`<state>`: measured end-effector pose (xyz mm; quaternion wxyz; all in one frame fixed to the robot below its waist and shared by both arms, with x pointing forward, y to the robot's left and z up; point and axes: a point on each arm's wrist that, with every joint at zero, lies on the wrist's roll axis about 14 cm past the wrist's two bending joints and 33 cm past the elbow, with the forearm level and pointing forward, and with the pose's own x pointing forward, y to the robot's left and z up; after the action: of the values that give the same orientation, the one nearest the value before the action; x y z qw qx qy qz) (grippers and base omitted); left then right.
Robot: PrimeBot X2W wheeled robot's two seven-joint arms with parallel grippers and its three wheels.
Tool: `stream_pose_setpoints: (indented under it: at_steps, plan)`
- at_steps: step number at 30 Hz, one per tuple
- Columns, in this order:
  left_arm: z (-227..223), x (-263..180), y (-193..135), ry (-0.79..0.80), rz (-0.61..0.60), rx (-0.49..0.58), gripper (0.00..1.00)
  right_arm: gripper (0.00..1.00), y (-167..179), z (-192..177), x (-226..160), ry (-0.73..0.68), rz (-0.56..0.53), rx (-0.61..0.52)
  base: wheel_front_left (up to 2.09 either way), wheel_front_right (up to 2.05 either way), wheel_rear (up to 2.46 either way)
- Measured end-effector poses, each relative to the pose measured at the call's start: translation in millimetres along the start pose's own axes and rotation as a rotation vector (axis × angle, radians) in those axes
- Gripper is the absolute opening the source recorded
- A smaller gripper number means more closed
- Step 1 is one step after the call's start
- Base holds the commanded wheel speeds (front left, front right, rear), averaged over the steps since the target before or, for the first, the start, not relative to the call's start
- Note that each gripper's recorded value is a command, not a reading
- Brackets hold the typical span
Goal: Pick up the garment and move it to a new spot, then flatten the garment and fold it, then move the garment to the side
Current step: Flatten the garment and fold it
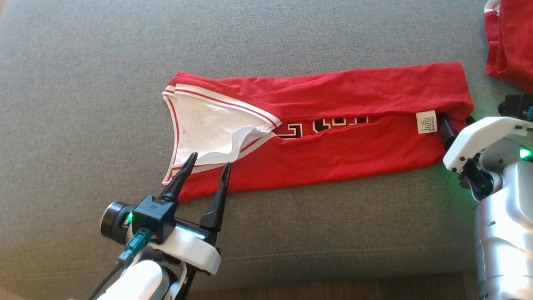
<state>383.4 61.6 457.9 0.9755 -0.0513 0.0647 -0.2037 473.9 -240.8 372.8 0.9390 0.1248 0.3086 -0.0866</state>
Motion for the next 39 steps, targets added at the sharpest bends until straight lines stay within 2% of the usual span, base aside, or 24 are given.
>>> stream_pose_setpoints:
  at_steps: [2, 3, 4, 5, 6, 7, 18, 23, 27, 33, 39]
  plan:
    - [-1, 0, 1, 0.002, 0.001, 0.0, 1.0, 0.93, 1, 0, 3, 0.004, 0.002, -0.004, 0.0, 0.0, 0.0]
    - [-1, 0, 1, 0.003, 0.003, 0.0, 1.0, 0.81, 3, 0, 4, 0.007, 0.003, -0.008, 0.0, 0.0, 0.0]
    - [-1, 0, 2, 0.003, 0.005, 0.0, 1.0, 0.65, 4, 1, 6, 0.01, 0.004, -0.011, 0.0, 0.0, 0.0]
    - [-1, 0, 3, 0.004, 0.007, 0.0, 1.0, 0.36, 5, 1, 7, 0.01, 0.006, -0.014, 0.0, 0.0, 0.0]
    - [-2, 0, 3, 0.005, 0.009, 0.0, 1.0, 0.13, 7, 1, 8, 0.011, 0.009, -0.015, 0.0, 0.0, 0.0]
    - [-2, 0, 3, 0.006, 0.009, 0.0, 1.0, 0.0, 8, 1, 9, 0.012, 0.013, -0.018, 0.0, 0.0, 0.0]
    - [5, 2, 3, -0.015, 0.007, 0.0, 1.0, 0.0, 3, 9, 3, -0.031, -0.005, -0.021, 0.0, 0.0, 0.0]
    - [8, 4, 0, -0.024, -0.003, 0.001, 1.0, 0.0, -22, 14, -9, -0.051, -0.059, -0.024, 0.0, 0.0, 0.0]
    - [9, 5, -4, -0.03, -0.015, 0.008, 1.0, 0.0, -41, 33, -19, -0.093, -0.097, -0.052, 0.0, 0.0, 0.0]
    - [12, 4, -8, -0.038, -0.029, 0.011, 1.0, 0.0, -21, 70, -36, -0.192, -0.032, -0.071, 0.0, 0.0, 0.0]
    - [17, 0, -9, -0.05, -0.029, 0.021, 1.0, 0.0, 21, 89, -61, -0.251, 0.088, -0.117, 0.0, 0.0, 0.0]
